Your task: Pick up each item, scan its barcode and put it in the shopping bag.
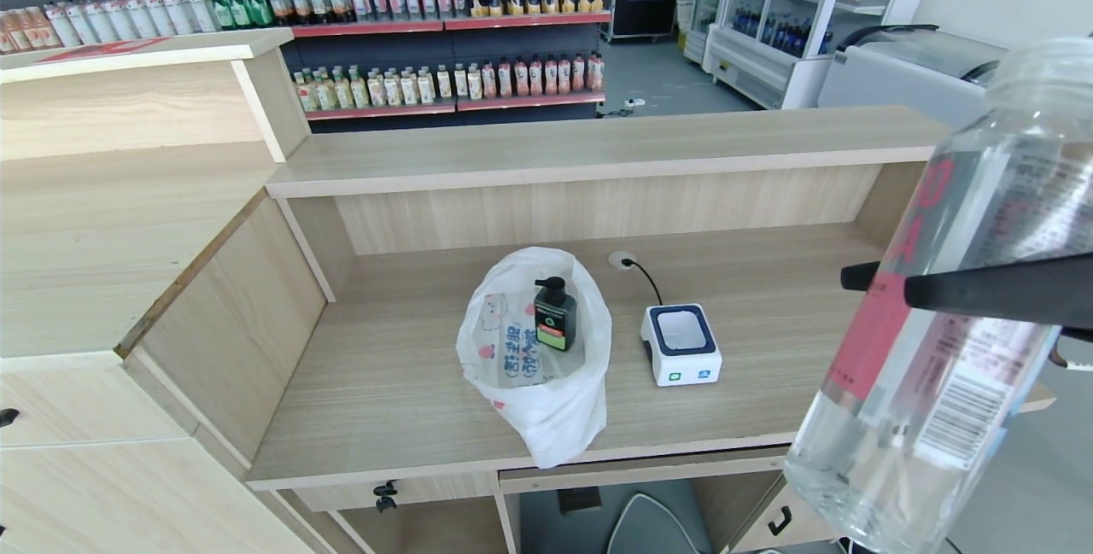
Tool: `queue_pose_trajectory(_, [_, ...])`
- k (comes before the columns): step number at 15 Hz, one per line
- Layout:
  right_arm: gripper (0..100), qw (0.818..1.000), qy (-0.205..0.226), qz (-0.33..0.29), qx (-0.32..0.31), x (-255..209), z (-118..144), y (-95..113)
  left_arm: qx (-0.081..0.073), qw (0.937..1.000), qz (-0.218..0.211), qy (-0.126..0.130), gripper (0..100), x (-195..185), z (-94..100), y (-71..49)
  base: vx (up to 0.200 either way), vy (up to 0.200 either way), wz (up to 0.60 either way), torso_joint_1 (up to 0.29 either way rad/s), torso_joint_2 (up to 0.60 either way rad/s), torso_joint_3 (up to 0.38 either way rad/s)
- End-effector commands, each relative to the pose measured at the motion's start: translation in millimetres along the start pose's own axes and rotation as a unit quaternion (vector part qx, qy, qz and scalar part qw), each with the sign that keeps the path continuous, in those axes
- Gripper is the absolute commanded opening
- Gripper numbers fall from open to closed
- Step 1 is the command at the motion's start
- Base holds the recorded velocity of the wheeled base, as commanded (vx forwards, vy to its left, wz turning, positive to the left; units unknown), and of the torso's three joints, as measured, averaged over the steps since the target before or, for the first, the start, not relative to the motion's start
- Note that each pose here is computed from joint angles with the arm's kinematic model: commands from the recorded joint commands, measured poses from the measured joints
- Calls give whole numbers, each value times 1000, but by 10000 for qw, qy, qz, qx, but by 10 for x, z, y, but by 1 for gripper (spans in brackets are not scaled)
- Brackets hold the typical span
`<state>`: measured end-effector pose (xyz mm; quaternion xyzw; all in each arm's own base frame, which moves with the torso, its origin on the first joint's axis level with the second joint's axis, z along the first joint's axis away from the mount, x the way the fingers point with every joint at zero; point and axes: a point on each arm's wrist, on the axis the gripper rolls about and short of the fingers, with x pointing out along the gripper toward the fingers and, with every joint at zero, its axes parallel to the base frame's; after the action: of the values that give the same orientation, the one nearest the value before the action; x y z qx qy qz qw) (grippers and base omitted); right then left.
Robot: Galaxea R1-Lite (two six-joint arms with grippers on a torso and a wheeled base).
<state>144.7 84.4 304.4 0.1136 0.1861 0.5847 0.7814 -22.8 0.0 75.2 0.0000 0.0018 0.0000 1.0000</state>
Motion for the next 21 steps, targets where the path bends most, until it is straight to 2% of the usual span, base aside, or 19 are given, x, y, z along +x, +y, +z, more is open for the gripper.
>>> queue_pose_trajectory(1, [0, 9999, 60, 150, 29, 25, 0, -19, 8, 10000, 0, -3, 100, 0, 0, 0, 0, 0, 0, 0, 0, 0])
queue_pose_trajectory(7, [0, 9993, 143, 334, -23, 58, -5, -13, 0, 10000, 0, -3, 100, 0, 0, 0, 0, 0, 0, 0, 0, 0])
queue_pose_trajectory(14, [0, 9970, 149, 731, -198, 20, -10, 199, 0, 10000, 0, -3, 100, 0, 0, 0, 0, 0, 0, 0, 0, 0])
queue_pose_trajectory(21, [0, 9971, 157, 721, -194, 26, -16, 191, 0, 10000, 0, -3, 100, 0, 0, 0, 0, 0, 0, 0, 0, 0])
